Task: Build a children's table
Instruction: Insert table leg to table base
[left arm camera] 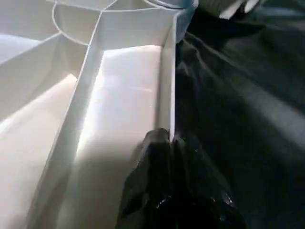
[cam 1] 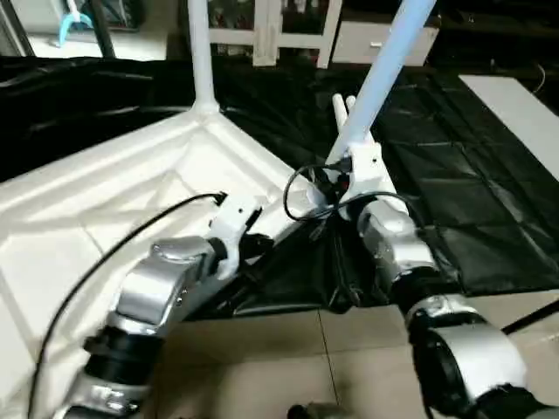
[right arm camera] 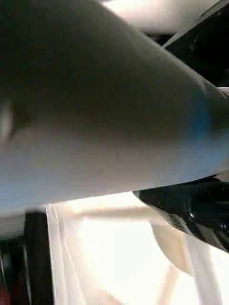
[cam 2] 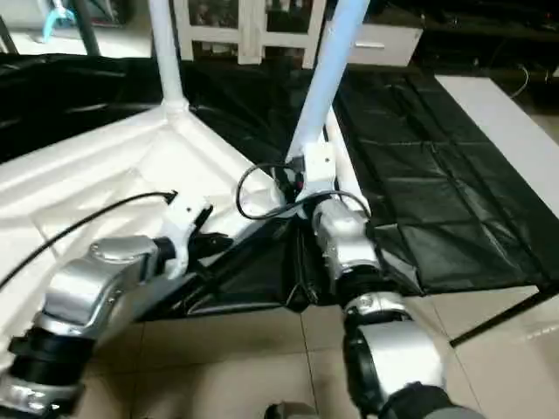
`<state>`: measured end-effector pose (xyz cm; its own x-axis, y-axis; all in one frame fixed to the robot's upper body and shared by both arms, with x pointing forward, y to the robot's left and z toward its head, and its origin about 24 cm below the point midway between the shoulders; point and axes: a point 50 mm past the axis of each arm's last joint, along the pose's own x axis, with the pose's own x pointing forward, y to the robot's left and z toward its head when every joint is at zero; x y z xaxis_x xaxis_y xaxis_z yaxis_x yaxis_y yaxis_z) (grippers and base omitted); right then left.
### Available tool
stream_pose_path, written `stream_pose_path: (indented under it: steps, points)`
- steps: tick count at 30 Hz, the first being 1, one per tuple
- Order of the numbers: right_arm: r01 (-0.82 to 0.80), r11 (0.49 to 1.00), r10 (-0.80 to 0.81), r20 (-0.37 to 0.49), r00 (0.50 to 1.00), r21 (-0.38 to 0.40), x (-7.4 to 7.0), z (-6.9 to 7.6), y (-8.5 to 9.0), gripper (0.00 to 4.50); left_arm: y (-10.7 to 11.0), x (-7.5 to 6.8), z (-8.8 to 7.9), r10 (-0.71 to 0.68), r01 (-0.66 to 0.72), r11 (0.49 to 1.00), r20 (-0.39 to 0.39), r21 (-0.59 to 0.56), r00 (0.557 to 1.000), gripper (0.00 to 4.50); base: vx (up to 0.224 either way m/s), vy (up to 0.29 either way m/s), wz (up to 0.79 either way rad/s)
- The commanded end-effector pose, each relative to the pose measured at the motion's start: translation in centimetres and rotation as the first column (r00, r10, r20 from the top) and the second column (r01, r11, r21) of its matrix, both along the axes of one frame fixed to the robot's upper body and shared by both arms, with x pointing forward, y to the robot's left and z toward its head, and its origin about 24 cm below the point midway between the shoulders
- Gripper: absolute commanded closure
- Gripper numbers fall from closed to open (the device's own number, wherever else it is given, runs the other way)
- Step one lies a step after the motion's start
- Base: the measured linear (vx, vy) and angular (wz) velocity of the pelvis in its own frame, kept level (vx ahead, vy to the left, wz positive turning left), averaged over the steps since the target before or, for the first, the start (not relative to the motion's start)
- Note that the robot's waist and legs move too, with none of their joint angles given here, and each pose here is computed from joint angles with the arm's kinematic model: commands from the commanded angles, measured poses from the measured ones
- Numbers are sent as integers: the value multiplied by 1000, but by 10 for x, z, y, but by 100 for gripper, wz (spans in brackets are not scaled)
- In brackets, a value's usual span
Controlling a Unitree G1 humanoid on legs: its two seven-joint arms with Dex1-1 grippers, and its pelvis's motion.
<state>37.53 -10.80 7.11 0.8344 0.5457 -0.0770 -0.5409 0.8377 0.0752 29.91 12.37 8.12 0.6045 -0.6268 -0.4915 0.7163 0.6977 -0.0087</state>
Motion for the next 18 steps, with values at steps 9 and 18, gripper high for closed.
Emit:
stream_pose_path:
  steps: [9, 18]
  points:
    - [-639, 768, 599, -392, 699, 35, -69, -73, -15, 261, 21, -16, 12, -379, 377, 925, 88, 40, 921, 450, 33, 8, 0]
    - [-754, 652, 702, -440, 560, 81, -86, -70, -59, 261, 62, -3, 8, -341, 329, 930, 46, 162, 939, 450, 0, 0, 0]
